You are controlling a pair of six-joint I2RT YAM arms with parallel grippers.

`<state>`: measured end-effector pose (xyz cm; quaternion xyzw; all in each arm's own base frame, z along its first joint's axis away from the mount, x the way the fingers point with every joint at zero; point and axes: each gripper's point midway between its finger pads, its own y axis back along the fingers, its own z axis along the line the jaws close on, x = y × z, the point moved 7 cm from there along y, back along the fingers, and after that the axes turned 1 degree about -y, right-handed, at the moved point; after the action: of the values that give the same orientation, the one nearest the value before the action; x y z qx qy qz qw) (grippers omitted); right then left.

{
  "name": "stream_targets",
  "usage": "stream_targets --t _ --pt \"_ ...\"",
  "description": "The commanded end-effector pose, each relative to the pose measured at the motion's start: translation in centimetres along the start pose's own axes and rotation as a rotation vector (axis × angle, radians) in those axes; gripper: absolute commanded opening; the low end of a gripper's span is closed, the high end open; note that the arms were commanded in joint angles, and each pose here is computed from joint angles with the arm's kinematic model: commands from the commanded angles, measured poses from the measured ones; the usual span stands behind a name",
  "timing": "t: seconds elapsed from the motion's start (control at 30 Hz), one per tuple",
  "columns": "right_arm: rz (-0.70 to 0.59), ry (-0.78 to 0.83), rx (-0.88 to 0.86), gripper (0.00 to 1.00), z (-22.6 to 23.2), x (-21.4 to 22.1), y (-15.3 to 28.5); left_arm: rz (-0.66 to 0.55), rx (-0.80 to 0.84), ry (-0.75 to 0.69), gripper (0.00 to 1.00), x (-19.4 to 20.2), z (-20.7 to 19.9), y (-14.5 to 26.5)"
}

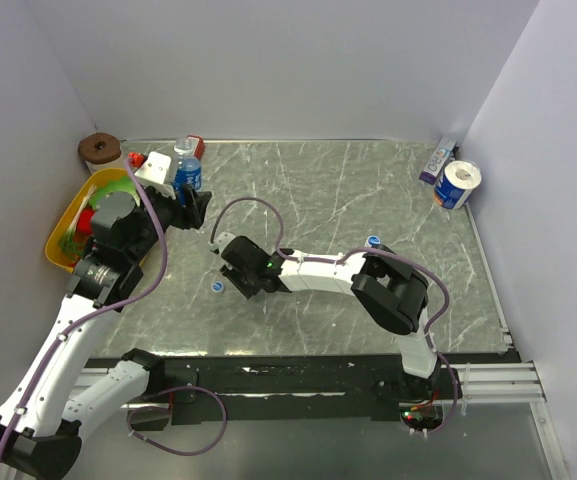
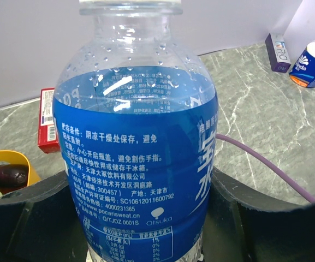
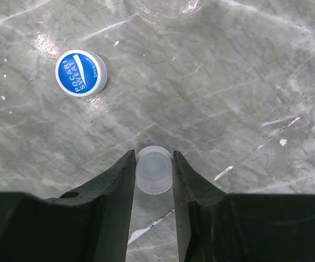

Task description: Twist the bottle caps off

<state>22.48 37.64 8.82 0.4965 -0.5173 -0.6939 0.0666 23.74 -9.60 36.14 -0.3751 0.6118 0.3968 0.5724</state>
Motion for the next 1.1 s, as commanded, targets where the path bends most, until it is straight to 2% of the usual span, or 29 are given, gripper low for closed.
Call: stream_targets --t 0.0,0.17,0.2,0.3,0.5,0.57,0.6,0.63,0.7,0.73,0.9,0.97,1.07 --pt "-0.026 0.008 0.021 0.38 0.0 -1.1 0.1 -0.054 0.006 -0.002 0.46 -1.1 0.0 0.3" --pt "-0.014 0.017 0.025 0.48 -0.1 -0.7 -0.1 -0.051 0.010 -0.002 0.46 -1.0 -0.1 0.2" --pt "-0.011 0.024 0.024 0.54 -0.1 -0.5 -0.1 -0.054 0.010 -0.003 0.46 -1.1 -0.1 0.2" --pt "-0.015 0.028 0.024 0.66 -0.2 -0.3 0.0 -0.050 0.013 -0.002 0.46 -1.0 -0.1 0.2" --pt "-0.062 0.019 -0.016 0.73 -0.1 0.0 1.6 -0.056 0.010 -0.006 0.46 -1.2 -0.1 0.2" --pt "-0.129 0.015 -0.033 0.73 -0.3 -0.8 4.2 -0.063 0.021 -0.014 0.46 -1.3 -0.1 0.3" --pt "-0.132 0.018 -0.036 0.73 -0.5 0.2 4.9 -0.064 0.042 -0.017 0.46 -1.3 -0.4 0.3" --pt "-0.212 0.010 -0.048 0.72 -0.7 -1.0 7.8 -0.066 0.057 -0.020 0.46 -1.2 -0.5 0.4" --pt "-0.248 0.016 -0.031 0.70 -1.5 -0.5 10.4 -0.085 0.099 -0.036 0.46 -1.4 -0.9 0.5" --pt "-0.330 0.008 -0.029 0.70 -2.0 -1.5 13.5 -0.087 0.146 -0.042 0.47 -1.2 -1.4 0.6" --pt "-0.499 0.000 0.040 0.69 -4.6 -3.1 22.0 -0.119 0.321 -0.084 0.47 -1.4 -3.1 1.0" --pt "-0.548 -0.085 0.019 0.69 -6.3 -3.7 25.2 -0.138 0.428 -0.130 0.47 -1.5 -4.2 1.4" --pt "-0.661 -0.221 -0.115 0.69 -8.7 -5.8 30.5 -0.158 0.566 -0.154 0.47 -1.4 -6.2 1.7"
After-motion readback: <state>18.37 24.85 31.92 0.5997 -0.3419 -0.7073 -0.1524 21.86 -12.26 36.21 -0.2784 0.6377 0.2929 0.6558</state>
